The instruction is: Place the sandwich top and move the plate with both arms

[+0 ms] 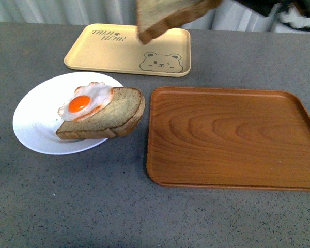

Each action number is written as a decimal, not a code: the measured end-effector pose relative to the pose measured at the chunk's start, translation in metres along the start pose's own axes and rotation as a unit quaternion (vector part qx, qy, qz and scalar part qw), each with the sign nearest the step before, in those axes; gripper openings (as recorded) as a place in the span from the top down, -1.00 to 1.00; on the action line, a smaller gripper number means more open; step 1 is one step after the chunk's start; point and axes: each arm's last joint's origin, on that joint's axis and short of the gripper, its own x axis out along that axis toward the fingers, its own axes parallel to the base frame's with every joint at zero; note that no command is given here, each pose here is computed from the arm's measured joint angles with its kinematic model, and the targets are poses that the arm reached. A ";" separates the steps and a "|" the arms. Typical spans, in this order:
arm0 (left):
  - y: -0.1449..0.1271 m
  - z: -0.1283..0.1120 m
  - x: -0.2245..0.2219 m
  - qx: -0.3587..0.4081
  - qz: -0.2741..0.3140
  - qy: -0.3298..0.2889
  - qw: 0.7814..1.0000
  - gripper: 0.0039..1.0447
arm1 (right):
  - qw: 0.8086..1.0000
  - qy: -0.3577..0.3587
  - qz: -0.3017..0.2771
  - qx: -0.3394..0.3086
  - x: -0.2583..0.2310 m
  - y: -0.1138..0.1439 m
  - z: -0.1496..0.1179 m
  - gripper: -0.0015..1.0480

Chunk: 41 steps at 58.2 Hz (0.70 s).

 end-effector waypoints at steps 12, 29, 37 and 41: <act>0.000 0.000 0.000 0.000 0.000 0.000 1.000 -0.83 | 0.999 0.042 0.013 0.012 0.030 0.022 -0.039 0.94; 0.000 0.000 0.000 0.000 0.000 0.000 1.000 -0.83 | 0.996 0.079 -0.011 0.036 0.053 0.018 -0.076 0.94; 0.000 0.000 0.000 0.000 0.000 0.000 1.000 -0.83 | 0.995 0.088 -0.027 0.044 0.058 0.015 -0.087 0.94; 0.000 0.000 0.000 0.000 0.000 0.000 1.000 -0.83 | 0.995 0.090 -0.026 0.041 0.058 0.019 -0.092 0.94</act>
